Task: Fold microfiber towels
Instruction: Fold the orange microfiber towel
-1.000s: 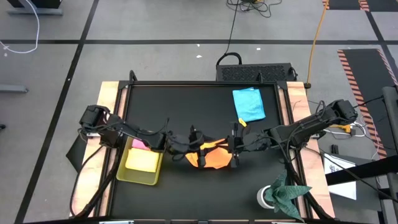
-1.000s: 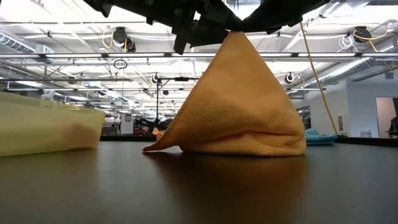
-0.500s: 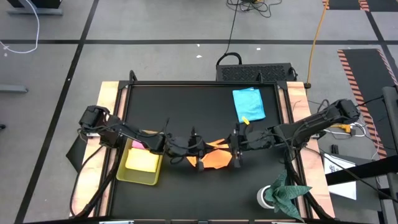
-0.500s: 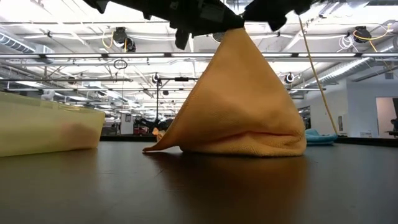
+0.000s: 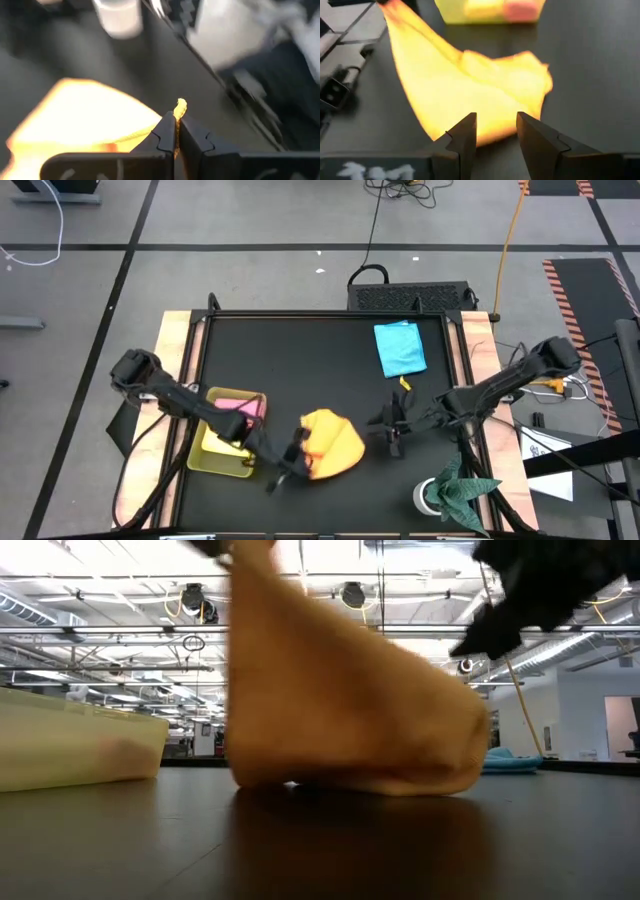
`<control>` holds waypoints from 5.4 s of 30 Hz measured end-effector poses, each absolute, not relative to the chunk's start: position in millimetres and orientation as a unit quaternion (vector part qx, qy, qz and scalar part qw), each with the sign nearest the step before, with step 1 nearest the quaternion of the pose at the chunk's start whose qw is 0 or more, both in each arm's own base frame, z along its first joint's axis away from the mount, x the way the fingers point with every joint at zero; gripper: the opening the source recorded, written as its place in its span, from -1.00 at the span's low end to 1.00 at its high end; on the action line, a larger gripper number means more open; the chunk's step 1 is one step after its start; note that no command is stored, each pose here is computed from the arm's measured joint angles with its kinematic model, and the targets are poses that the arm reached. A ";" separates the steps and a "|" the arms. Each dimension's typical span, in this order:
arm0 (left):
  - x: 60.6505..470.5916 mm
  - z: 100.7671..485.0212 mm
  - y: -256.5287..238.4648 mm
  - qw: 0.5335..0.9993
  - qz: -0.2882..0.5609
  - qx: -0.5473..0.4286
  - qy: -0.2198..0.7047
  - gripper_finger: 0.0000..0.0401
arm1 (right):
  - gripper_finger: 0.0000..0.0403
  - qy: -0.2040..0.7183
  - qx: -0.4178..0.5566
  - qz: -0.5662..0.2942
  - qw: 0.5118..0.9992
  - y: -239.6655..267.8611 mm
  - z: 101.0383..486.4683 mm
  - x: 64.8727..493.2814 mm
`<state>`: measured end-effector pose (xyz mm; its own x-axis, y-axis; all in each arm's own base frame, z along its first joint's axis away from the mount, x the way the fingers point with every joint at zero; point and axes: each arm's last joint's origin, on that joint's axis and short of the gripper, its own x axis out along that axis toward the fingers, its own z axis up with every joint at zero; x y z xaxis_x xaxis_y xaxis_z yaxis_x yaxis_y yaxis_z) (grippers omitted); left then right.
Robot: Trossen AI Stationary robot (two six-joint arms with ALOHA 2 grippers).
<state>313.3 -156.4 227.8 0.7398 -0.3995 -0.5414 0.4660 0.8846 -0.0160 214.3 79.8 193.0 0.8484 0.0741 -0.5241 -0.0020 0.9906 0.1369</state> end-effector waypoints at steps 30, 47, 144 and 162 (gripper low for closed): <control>277.1 213.0 -216.5 0.897 -0.305 0.082 0.311 -0.91 | -0.01 0.279 0.108 0.180 0.937 104.1 128.3 327.6; 290.2 262.8 -154.1 0.943 -0.164 0.179 0.230 -0.98 | -0.99 0.271 -0.009 0.007 0.963 94.9 161.8 326.6; 166.6 368.5 -134.6 0.985 0.083 0.044 0.143 -0.96 | -1.00 -0.119 -0.003 -0.012 0.993 96.0 293.5 144.6; 191.9 328.2 -123.2 0.949 0.144 0.073 0.270 -0.98 | -1.00 0.017 -0.052 0.021 0.998 104.2 262.7 140.2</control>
<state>191.9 -123.2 328.2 0.8130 0.3126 -0.4913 -0.2335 0.9479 0.2167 140.2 104.2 262.7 0.9985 0.0409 -0.0359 -0.0444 0.9936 -0.1036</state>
